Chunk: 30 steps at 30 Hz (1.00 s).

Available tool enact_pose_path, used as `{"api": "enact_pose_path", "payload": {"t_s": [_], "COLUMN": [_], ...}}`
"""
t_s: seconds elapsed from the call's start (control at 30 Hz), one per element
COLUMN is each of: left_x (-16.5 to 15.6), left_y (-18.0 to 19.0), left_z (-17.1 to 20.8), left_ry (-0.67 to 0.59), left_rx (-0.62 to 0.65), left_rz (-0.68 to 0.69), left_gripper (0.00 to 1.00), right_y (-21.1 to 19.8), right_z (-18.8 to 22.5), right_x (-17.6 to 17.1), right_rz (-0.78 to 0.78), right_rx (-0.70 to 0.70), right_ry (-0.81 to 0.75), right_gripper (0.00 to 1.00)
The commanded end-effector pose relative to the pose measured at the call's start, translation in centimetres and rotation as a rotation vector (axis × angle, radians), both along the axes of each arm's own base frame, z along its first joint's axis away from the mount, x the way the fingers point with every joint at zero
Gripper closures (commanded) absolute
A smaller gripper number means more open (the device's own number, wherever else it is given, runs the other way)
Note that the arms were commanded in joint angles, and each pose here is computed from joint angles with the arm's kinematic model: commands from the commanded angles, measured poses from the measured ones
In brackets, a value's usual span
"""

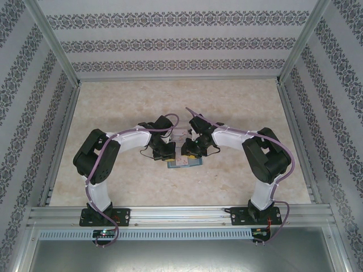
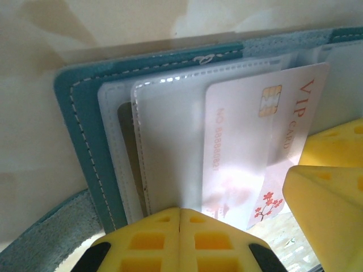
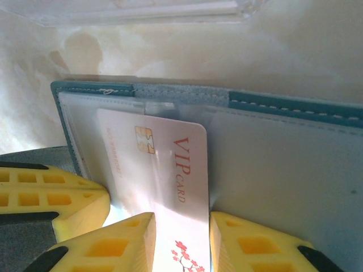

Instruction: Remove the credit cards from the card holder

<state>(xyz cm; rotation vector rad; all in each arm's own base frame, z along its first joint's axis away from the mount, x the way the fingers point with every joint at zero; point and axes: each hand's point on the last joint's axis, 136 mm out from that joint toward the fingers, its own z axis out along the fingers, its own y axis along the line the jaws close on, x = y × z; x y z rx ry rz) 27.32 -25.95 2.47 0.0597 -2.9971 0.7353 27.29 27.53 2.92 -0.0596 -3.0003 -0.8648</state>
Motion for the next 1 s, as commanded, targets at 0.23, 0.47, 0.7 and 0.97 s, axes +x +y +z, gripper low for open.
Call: {"api": "enact_pose_path", "payload": {"t_s": [0.23,0.47,0.7,0.97], "left_x": [-1.8,-1.9,-1.9,-1.9], "left_y": [2.1,2.1,2.2,2.1], "left_z": [-2.8,-2.8,-2.8,-2.7], "left_ry": [0.073,0.073,0.072,0.073], "left_rx": [0.135,0.137,0.139,0.139], "left_rz": [-0.014,-0.014,-0.013,-0.014], "left_gripper": [1.0,1.0,1.0,1.0], "right_y": [-0.2,-0.1,-0.2,-1.0], "right_z": [-1.2,-1.7,-1.7,-0.8], "right_x": [-0.5,-0.8,-0.7,-0.5], "right_rz": [-0.006,0.0,-0.001,-0.002], "right_rx": [0.01,0.013,0.008,-0.022], "right_ry": [0.044,0.064,0.059,0.025], "right_gripper": [0.71,0.7,0.75,0.83]}}
